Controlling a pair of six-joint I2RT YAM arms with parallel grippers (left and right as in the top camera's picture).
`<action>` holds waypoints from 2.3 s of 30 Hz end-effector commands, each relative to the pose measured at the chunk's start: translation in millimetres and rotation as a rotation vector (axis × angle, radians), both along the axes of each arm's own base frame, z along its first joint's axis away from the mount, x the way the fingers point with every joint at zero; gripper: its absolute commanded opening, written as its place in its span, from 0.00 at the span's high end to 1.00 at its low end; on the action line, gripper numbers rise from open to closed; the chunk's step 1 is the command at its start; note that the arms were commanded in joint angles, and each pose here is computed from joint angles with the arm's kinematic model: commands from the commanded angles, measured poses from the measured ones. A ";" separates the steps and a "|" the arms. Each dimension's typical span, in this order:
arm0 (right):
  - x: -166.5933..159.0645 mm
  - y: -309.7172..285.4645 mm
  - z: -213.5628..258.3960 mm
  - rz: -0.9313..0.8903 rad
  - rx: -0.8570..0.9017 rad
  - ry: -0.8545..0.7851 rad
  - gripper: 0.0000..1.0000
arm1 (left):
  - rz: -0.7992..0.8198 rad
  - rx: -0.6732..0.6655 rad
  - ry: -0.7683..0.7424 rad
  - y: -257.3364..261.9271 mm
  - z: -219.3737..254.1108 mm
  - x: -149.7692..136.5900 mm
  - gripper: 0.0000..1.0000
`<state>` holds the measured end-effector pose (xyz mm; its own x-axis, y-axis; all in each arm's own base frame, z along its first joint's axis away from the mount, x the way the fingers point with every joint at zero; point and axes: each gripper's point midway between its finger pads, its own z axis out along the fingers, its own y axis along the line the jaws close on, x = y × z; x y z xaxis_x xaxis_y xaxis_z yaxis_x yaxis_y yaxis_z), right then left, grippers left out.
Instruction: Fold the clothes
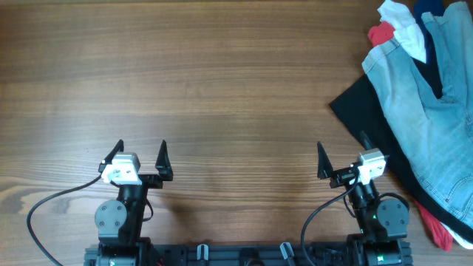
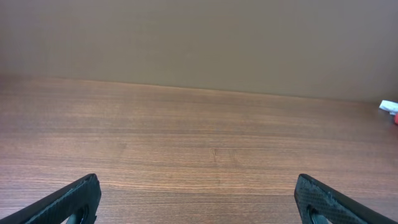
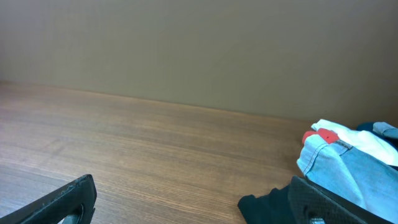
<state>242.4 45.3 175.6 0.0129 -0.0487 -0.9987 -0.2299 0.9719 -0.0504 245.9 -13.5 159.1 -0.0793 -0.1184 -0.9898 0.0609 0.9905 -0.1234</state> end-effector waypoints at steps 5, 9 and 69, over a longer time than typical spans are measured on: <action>-0.4 0.3 1.9 0.000 0.012 -0.007 0.00 | -0.020 0.018 -0.004 -3.7 -1.1 -0.5 0.00; -0.4 0.3 2.0 0.000 0.012 -0.007 0.00 | -0.020 0.018 -0.004 -3.7 -1.1 -0.5 0.00; 24.8 3.0 64.8 -0.021 0.182 0.287 0.00 | -0.090 -0.151 0.131 -19.2 51.6 4.2 0.00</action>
<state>258.5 46.5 220.7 -0.2292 0.1198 -0.9660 -0.1972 0.9661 0.1666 246.9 -25.8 182.9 -0.2020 -0.2417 -0.9491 0.0925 0.9600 -0.2642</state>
